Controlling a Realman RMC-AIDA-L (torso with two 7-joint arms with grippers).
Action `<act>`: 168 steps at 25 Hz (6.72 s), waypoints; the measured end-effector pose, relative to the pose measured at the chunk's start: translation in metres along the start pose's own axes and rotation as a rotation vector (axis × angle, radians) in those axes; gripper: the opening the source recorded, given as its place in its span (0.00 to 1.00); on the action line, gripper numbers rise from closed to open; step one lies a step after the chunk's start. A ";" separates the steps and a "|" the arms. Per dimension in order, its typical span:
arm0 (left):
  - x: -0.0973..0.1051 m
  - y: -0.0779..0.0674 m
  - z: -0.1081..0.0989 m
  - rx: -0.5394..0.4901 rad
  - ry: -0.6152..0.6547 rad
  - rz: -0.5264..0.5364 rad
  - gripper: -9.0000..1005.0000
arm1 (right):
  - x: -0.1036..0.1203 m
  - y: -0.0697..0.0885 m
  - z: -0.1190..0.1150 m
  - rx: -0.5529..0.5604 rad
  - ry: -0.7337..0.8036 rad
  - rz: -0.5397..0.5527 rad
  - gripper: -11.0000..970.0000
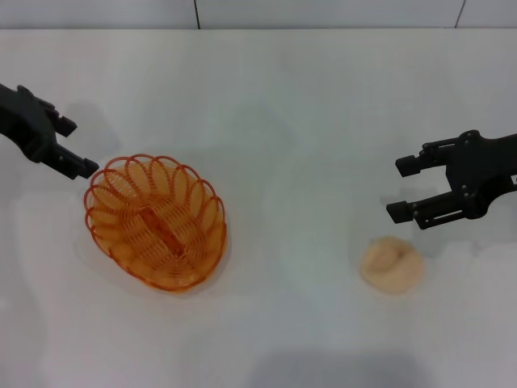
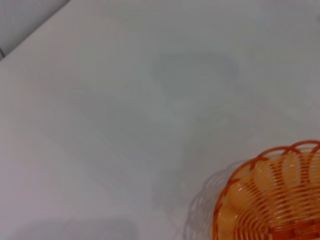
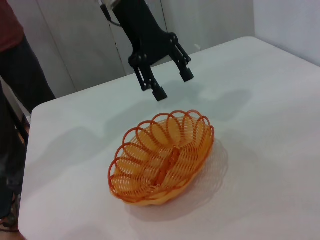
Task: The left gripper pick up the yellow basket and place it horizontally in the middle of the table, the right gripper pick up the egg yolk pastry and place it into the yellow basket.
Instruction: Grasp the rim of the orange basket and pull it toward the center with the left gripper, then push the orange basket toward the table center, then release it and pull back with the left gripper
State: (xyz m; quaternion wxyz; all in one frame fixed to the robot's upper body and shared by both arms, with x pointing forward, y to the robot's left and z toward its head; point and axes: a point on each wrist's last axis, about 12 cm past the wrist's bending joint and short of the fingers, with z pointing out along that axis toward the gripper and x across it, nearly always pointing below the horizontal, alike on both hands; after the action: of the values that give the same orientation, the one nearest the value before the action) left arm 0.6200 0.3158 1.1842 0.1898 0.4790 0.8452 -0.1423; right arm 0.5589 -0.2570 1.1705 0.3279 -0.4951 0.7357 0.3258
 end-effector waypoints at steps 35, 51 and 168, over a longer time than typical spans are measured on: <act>0.006 -0.008 0.051 0.011 -0.027 -0.030 0.76 | 0.001 0.000 0.001 0.000 0.001 0.004 0.81; 0.010 -0.009 0.058 0.001 -0.031 -0.051 0.61 | 0.002 0.000 0.000 -0.001 0.001 0.006 0.81; 0.014 -0.037 0.052 0.211 -0.081 -0.761 0.08 | -0.008 0.001 0.007 -0.026 0.014 0.002 0.81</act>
State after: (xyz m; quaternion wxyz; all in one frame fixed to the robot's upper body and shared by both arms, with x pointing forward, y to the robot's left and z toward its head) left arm 0.5912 0.2859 1.1338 0.1065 0.1425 0.9348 -0.3073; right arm 0.5614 -0.2474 1.1728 0.3160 -0.5008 0.7340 0.3324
